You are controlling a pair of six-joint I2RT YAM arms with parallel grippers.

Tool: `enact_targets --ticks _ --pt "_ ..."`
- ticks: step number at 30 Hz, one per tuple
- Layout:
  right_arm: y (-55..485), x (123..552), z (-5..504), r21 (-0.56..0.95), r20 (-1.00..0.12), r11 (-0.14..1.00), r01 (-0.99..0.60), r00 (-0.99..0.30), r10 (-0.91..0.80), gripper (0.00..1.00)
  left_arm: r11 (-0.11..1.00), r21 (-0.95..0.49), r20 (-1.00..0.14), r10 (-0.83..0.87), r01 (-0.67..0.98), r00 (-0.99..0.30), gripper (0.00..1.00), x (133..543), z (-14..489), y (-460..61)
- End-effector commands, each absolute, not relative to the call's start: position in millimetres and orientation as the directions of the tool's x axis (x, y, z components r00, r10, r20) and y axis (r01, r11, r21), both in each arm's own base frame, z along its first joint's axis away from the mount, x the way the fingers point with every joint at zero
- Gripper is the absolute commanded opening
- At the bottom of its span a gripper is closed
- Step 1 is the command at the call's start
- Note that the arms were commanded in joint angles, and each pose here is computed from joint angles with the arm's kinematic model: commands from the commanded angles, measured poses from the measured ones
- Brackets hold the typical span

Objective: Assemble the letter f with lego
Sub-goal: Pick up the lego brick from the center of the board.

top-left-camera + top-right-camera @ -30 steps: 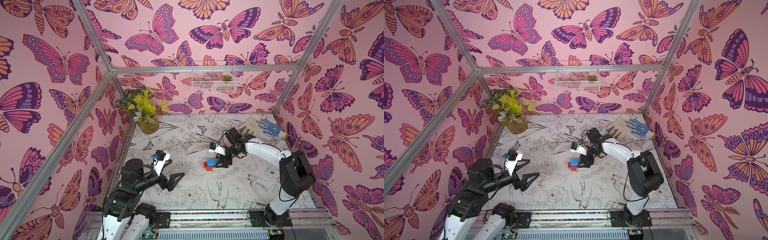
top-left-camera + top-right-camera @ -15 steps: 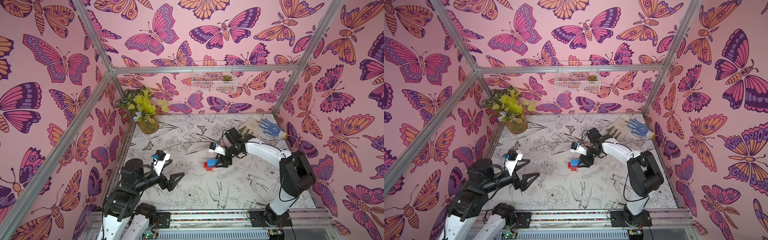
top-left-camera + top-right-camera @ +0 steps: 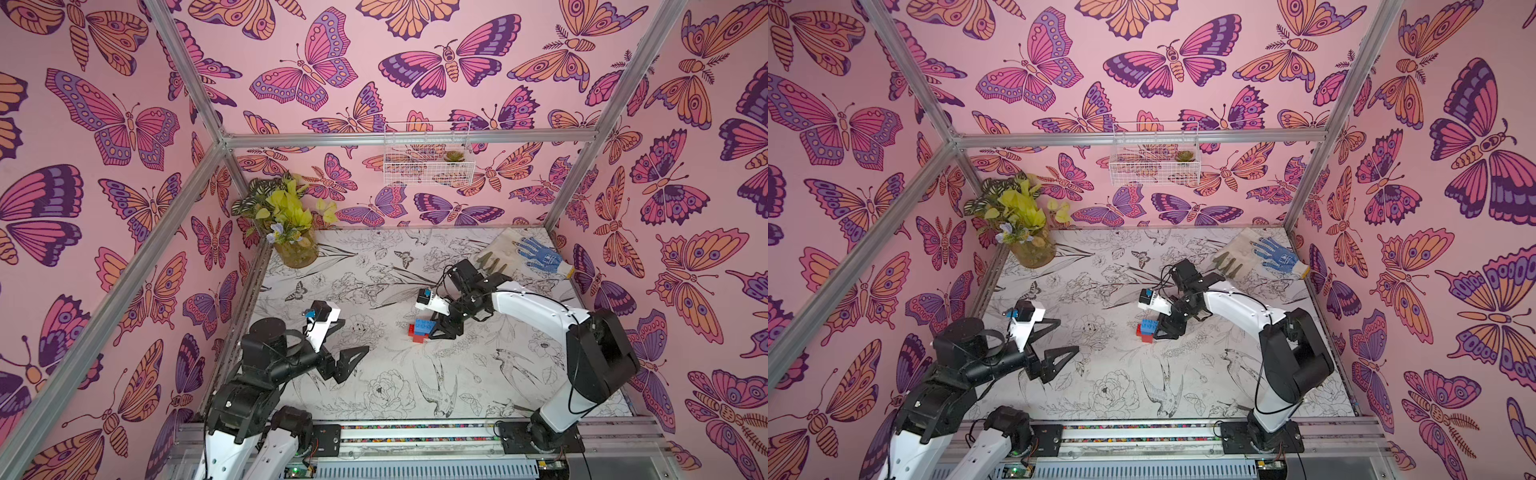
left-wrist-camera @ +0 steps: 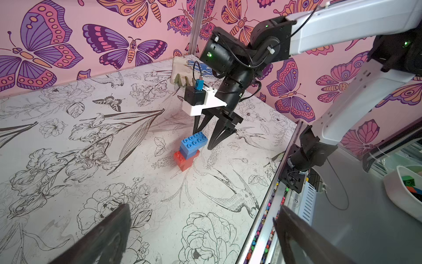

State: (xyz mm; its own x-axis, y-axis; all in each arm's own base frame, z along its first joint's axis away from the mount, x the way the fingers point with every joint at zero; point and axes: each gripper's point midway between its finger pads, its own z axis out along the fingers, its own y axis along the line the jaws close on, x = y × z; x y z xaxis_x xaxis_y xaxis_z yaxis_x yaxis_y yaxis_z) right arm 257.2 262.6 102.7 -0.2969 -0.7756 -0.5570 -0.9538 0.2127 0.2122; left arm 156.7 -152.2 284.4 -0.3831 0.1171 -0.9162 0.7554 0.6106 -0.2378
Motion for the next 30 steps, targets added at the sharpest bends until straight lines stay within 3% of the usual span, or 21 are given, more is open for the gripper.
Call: enact_targets --ticks 1,11,30 --pt "260 254 106 0.204 -0.55 0.235 -0.95 -0.31 -0.775 0.61 0.585 -0.244 -0.918 0.117 0.773 -0.379 1.0 154 284 -156" --pt "257 256 102 0.19 -0.537 0.253 -0.949 -0.316 -0.782 0.61 0.585 -0.245 -0.918 0.115 0.773 -0.379 1.0 152 283 -156" --pt "260 259 92 0.184 -0.521 0.256 -0.949 -0.315 -0.793 0.43 0.59 -0.248 -0.918 0.11 0.768 -0.381 1.0 152 282 -155"
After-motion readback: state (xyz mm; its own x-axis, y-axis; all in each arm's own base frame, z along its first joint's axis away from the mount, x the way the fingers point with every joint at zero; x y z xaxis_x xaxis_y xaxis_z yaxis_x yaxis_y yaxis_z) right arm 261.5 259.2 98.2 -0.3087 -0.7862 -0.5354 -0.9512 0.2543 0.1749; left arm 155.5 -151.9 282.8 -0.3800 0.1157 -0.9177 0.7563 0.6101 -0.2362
